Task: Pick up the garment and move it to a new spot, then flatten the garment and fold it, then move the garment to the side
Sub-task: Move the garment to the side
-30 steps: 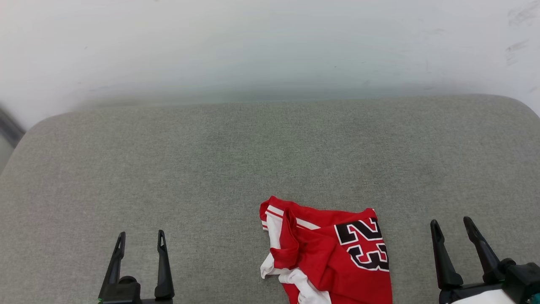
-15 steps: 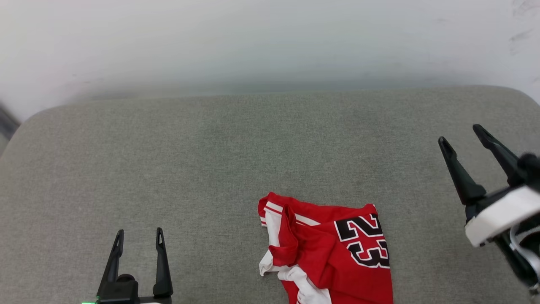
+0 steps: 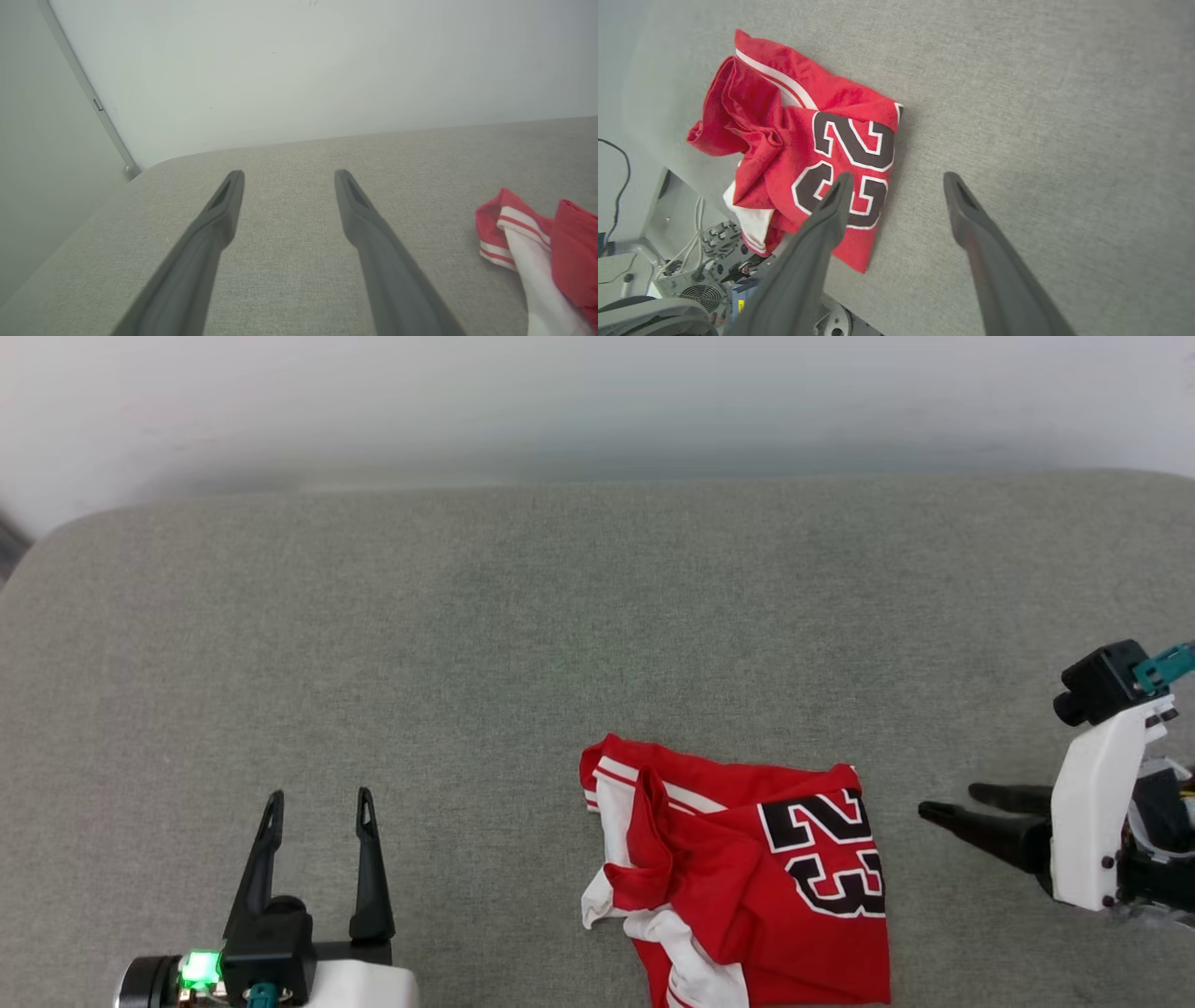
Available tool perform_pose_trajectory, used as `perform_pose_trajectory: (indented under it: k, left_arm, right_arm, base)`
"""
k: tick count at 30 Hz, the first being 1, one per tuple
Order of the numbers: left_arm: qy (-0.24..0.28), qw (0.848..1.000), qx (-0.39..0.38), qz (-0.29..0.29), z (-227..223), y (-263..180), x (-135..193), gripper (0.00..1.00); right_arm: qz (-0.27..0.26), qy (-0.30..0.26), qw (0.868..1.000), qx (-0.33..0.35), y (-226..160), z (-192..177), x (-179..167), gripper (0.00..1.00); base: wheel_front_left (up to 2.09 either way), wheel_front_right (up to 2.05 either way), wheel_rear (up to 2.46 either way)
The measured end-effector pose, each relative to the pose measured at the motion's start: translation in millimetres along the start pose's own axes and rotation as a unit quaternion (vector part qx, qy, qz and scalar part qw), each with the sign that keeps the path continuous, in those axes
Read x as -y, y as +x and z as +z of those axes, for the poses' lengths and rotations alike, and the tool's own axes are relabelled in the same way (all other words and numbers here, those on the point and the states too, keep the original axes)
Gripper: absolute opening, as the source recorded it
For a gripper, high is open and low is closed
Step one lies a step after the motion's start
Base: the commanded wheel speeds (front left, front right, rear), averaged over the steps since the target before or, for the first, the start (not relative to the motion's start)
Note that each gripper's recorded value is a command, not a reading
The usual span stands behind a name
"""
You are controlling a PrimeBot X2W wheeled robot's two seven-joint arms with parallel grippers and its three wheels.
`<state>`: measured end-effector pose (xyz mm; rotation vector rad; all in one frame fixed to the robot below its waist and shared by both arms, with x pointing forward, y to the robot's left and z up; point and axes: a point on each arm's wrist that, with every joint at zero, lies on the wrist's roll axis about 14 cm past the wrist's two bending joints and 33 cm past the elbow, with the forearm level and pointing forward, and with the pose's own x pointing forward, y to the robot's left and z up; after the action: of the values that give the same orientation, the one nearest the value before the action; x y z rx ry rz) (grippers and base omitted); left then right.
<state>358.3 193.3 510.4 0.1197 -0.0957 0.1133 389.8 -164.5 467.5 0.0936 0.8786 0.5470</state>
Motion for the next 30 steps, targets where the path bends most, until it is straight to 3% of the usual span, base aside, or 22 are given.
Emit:
perform_pose_trajectory:
  k: [2,11,21,22,23,28,30]
  left_arm:
    - [-0.001,1.0,0.0,-0.001,-1.1,6.2,1.2,1.0]
    - [-0.001,1.0,-0.007,-0.002,-11.4,29.3,3.4,1.0]
    - [0.006,1.0,-0.026,0.007,-25.9,35.6,-3.1,1.0]
    - [0.006,1.0,-0.027,0.007,-26.3,35.4,-3.5,1.0]
    - [0.006,1.0,-0.027,0.008,-26.5,35.2,-3.7,1.0]
    - [0.004,1.0,-0.022,0.009,-21.5,33.0,-4.1,1.0]
    - [0.002,1.0,-0.017,0.008,-16.7,28.0,-3.7,1.0]
  right_arm:
    - [0.03,0.037,0.999,-0.022,12.6,-10.8,-7.7,1.0]
    - [0.093,0.102,0.984,-0.111,69.7,-55.9,-33.9,1.0]
    - [0.107,0.091,0.979,-0.147,106.4,-80.2,-43.6,1.0]
    - [0.104,0.086,0.98,-0.143,107.6,-80.0,-42.6,0.25]
    - [0.101,0.083,0.982,-0.138,108.7,-79.6,-41.8,0.0]
    - [0.094,0.07,0.987,-0.11,107.5,-69.5,-42.6,0.0]
    - [0.097,0.038,0.992,-0.067,97.8,-46.0,-49.1,0.0]
  base:
    - [0.0,0.0,0.0]
    - [0.0,0.0,0.0]
    - [0.0,0.0,0.0]
    - [0.0,0.0,0.0]
    - [0.0,0.0,0.0]
    - [0.0,0.0,0.0]
    - [0.0,0.0,0.0]
